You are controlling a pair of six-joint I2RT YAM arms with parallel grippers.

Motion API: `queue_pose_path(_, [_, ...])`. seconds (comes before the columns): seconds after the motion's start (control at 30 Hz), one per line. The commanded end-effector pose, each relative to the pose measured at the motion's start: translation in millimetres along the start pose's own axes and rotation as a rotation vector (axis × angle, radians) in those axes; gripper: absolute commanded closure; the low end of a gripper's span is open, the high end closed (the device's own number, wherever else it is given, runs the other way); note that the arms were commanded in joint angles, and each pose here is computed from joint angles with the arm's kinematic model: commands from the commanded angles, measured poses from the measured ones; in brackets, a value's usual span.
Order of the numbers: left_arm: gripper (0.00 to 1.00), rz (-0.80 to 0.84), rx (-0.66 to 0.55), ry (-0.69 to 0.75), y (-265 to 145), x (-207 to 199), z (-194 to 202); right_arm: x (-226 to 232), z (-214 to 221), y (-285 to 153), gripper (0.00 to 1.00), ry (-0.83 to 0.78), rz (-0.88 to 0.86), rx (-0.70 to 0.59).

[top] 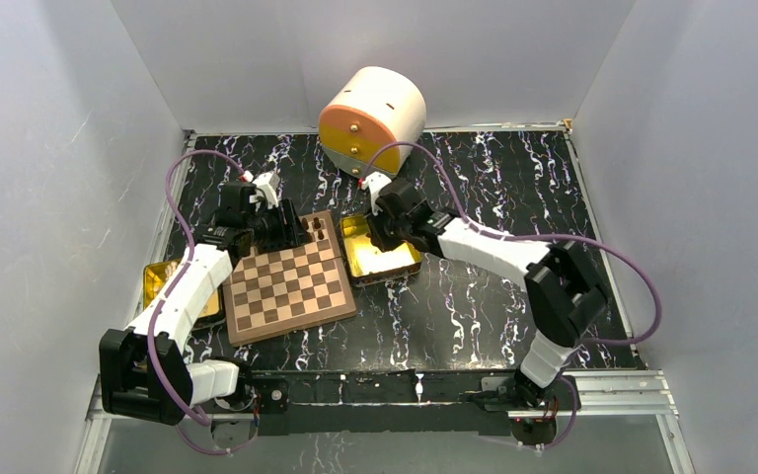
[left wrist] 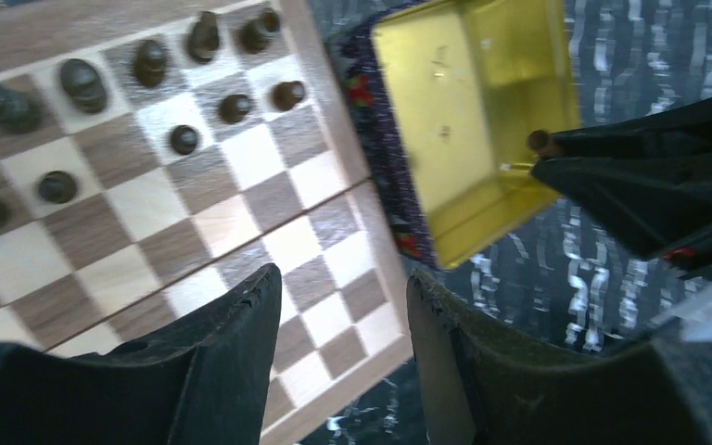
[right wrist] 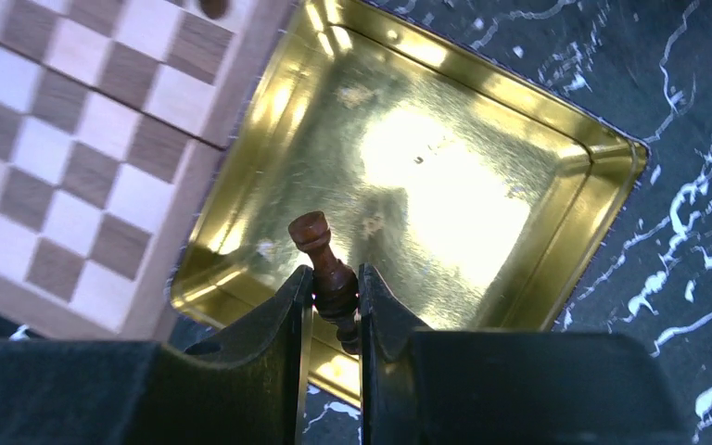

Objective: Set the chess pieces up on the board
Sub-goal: Pick up the chess piece from the storage box.

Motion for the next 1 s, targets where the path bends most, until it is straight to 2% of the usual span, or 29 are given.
queue_pose_path(0.0, [0.50,0.229,-0.013,-0.100,-7,-29,-17,21,-25,-28,0.90,-0.060,-0.223,-0.213])
queue_pose_path(0.17, [0.51,0.334,-0.012,-0.167,-11,-41,-20,31,-27,-47,0.89,-0.087,-0.337,-0.307])
queue_pose_path(0.37, [0.54,0.466,-0.013,-0.224,-14,-54,-24,39,-24,-59,0.89,-0.114,-0.410,-0.353])
queue_pose_path(0.57, [0.54,0.500,0.010,-0.239,-12,-62,-22,47,-21,-59,0.89,-0.131,-0.443,-0.354])
queue_pose_path(0.77, [0.50,0.511,0.040,-0.237,-4,-70,-18,54,-23,-59,0.89,-0.146,-0.450,-0.366])
queue_pose_path(0.97, [0.52,0.528,0.073,-0.237,2,-78,-14,57,-27,-57,0.89,-0.146,-0.455,-0.372])
Point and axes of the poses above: each gripper's point midway between its finger pads, its own y axis out along the fingers, its own x axis along the line the jaws close on, z = x × y, the point moved 8 cm from there along -y, back along the fingers, and after that the axes turned 9 degrees about y, right-handed, at the moved point
